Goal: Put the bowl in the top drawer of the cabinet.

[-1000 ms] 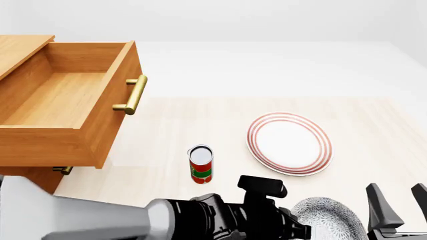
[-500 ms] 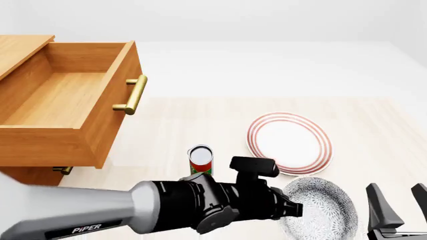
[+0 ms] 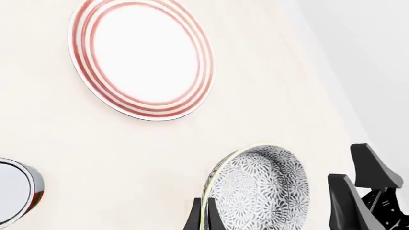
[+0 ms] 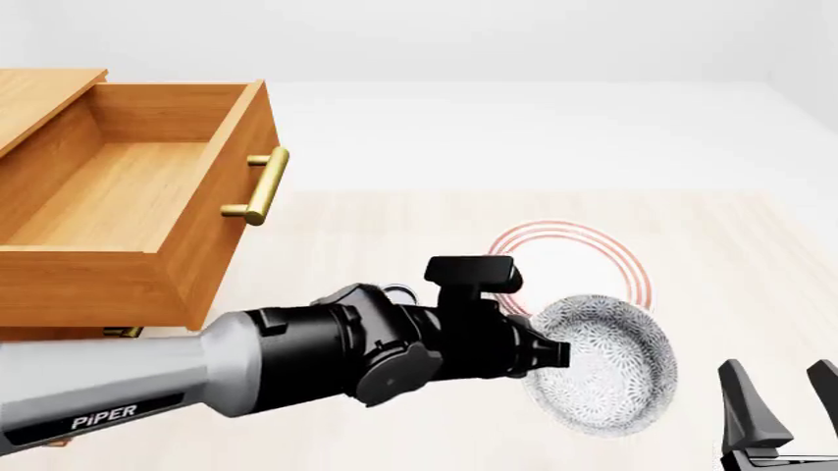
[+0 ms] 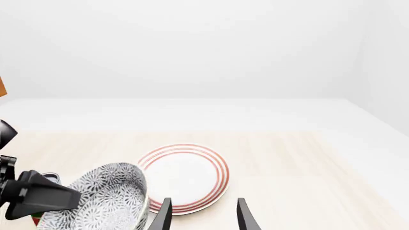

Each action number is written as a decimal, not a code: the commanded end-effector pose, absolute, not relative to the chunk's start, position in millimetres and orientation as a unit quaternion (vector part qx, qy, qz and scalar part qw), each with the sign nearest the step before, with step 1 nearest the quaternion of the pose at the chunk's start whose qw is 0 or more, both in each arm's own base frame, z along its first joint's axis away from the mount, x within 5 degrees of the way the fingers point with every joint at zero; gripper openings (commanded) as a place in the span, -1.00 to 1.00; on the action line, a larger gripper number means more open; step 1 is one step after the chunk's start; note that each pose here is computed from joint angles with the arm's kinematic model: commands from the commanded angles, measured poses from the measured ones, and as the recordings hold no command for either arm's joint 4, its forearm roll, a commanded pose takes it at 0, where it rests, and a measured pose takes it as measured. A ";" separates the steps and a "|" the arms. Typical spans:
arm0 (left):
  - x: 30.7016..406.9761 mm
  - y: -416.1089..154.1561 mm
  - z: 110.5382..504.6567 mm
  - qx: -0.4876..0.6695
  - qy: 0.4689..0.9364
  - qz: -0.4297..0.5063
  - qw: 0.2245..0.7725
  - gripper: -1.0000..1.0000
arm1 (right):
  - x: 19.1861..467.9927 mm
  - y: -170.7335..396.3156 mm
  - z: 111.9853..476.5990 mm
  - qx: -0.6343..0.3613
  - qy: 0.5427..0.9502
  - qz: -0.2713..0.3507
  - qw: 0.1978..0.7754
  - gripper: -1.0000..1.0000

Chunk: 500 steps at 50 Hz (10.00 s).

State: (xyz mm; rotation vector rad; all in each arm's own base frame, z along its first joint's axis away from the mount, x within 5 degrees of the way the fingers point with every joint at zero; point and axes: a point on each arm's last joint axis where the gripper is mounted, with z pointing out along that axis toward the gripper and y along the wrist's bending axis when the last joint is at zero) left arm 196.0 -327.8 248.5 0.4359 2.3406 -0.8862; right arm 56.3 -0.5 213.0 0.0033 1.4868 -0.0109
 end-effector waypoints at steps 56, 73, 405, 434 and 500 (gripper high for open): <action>239.6 -259.7 357.7 0.124 0.862 -0.310 0.382 -1.00 | 56.3 -0.4 213.1 0.001 0.676 -0.004 0.736 1.00; 246.8 -237.7 381.2 0.116 0.857 -0.297 0.405 -1.00 | 56.3 -0.4 213.1 0.001 0.677 -0.004 0.736 1.00; 277.3 46.7 433.3 -0.178 0.867 -0.017 0.465 -1.00 | 56.3 -0.4 213.1 0.001 0.677 -0.004 0.736 1.00; 283.6 51.6 419.8 -0.186 0.869 -0.014 0.458 -1.00 | 56.3 -0.4 213.1 0.001 0.677 -0.004 0.736 1.00; 307.8 60.3 400.2 -0.191 0.876 -0.009 0.442 -1.00 | 56.3 -0.4 213.1 0.001 0.677 -0.004 0.736 1.00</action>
